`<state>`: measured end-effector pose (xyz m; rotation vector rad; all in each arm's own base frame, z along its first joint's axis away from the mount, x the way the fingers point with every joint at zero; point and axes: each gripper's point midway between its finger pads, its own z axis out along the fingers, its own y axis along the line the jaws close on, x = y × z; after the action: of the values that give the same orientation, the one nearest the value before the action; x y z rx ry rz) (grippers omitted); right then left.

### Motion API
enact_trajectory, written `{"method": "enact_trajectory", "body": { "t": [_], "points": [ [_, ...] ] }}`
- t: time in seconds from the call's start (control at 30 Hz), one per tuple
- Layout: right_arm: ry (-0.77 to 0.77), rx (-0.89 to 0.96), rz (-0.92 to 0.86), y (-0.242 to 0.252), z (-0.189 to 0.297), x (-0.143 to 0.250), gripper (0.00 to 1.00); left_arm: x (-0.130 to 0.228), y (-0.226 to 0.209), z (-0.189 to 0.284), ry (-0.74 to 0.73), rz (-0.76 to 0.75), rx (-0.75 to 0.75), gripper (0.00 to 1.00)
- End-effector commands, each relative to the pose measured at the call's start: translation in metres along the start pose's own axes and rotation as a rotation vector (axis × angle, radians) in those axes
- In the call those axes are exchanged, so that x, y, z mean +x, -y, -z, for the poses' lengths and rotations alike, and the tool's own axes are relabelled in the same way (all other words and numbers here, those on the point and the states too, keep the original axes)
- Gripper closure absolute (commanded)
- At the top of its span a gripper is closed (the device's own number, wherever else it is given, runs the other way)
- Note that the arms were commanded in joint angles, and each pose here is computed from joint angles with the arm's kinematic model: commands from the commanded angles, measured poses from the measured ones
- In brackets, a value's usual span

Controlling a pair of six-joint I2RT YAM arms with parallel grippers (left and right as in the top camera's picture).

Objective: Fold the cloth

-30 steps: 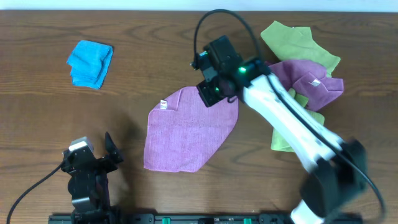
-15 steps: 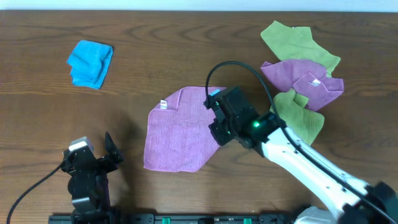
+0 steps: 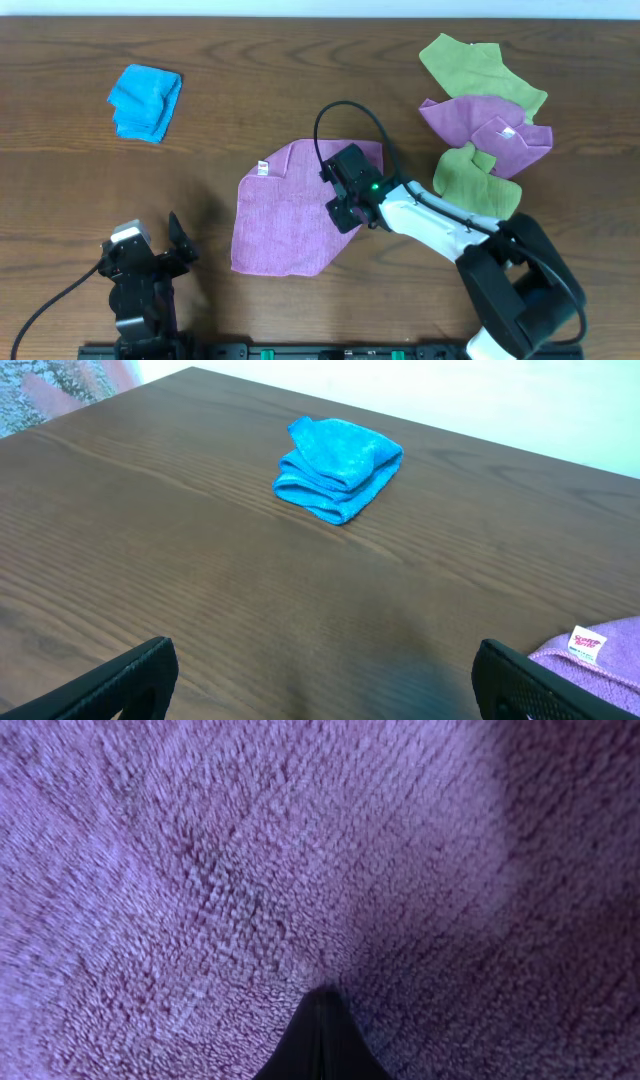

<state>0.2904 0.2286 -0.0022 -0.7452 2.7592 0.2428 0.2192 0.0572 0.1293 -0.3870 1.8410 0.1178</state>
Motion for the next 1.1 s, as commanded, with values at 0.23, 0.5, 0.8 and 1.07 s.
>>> {"method": "enact_trajectory", "body": {
  "t": [0.23,0.5,0.8,1.07],
  "points": [
    [0.002,0.018,-0.086,0.031,-0.035,-0.002,0.99,0.011,-0.003,-0.003,-0.027,-0.02,-0.009,0.05],
    [-0.013,0.009,-0.2,0.072,-0.061,-0.019,0.99,0.011,-0.003,-0.003,-0.027,-0.02,-0.009,0.05],
    [0.063,-0.01,-0.196,0.072,-0.037,-0.081,0.99,0.011,-0.003,-0.003,-0.027,-0.019,-0.009,0.05],
    [0.031,-0.048,-0.137,0.056,0.038,-0.11,0.99,0.011,-0.003,-0.003,-0.027,-0.02,-0.009,0.05]
  ]
}}
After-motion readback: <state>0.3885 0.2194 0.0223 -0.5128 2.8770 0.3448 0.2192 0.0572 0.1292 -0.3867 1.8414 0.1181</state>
